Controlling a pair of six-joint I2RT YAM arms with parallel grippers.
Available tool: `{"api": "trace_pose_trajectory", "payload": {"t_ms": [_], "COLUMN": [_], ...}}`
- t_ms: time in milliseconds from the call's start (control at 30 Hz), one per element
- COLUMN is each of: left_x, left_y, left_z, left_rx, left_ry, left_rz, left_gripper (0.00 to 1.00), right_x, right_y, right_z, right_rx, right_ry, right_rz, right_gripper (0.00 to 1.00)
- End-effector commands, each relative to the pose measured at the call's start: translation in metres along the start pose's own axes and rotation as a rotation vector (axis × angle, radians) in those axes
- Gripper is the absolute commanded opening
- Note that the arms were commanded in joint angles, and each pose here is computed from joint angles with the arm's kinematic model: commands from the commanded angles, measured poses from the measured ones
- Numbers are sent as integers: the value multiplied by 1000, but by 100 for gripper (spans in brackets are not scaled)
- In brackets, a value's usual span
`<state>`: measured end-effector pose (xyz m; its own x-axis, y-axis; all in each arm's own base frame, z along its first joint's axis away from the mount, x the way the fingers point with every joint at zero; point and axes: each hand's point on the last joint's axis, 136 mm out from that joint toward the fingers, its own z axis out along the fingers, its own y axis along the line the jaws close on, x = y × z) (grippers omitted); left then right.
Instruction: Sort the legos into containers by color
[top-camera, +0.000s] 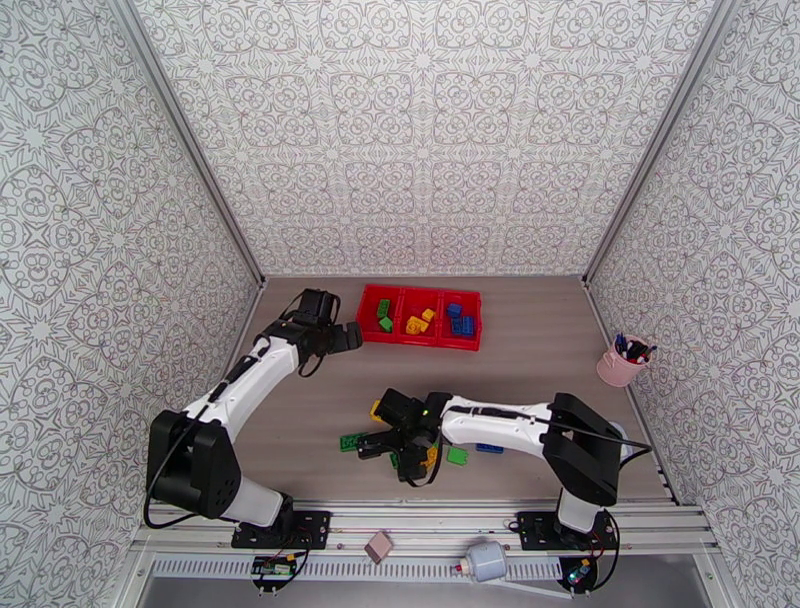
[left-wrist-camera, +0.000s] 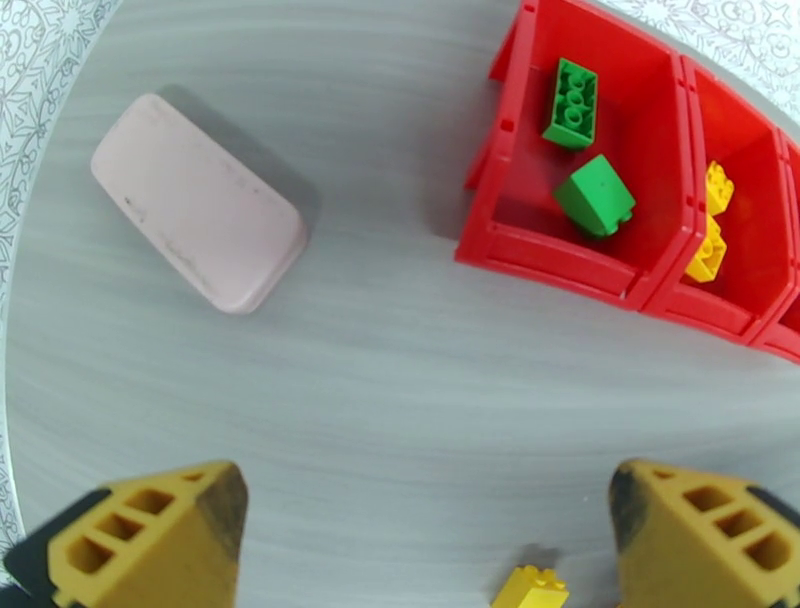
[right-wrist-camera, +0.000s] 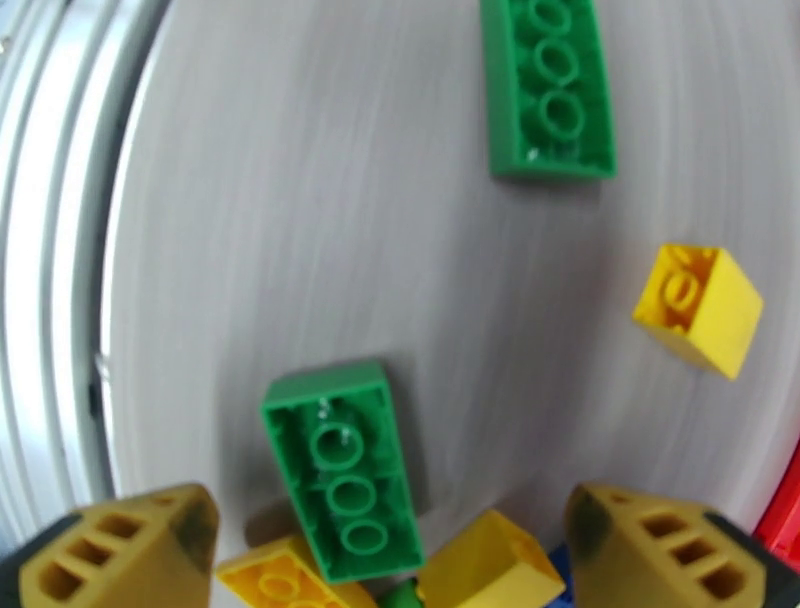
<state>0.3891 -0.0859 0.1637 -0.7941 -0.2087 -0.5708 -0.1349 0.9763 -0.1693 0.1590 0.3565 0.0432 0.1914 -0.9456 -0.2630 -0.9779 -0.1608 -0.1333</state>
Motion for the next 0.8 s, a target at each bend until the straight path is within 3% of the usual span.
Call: {"api": "trace_pose_trajectory", "payload": {"t_ms": [0,300,500,633,767], "left_x": [-1,5,4,3,3], "left_y": [-3,-10,-15,-16,-17], "left_z": [0,7,7,7,7], "left_rx": [22,42,53,54,57], "left_ry": [9,25,21,20,21], "left_rz": [-7,-8,-6,0,6], "left_gripper": [100,100,100,100,100], "right_x": [0,-7,-10,-11,-12], "right_y": [-3,-1,5,6,5], "right_z": [4,20,27,28,28], "right_rx": [4,-31,-65,-78,-78], "right_ry": [33,11,-5,-15,-23], "right_rz": [-9,0,8,16,24], "right_gripper": [90,73,66,54,48]}}
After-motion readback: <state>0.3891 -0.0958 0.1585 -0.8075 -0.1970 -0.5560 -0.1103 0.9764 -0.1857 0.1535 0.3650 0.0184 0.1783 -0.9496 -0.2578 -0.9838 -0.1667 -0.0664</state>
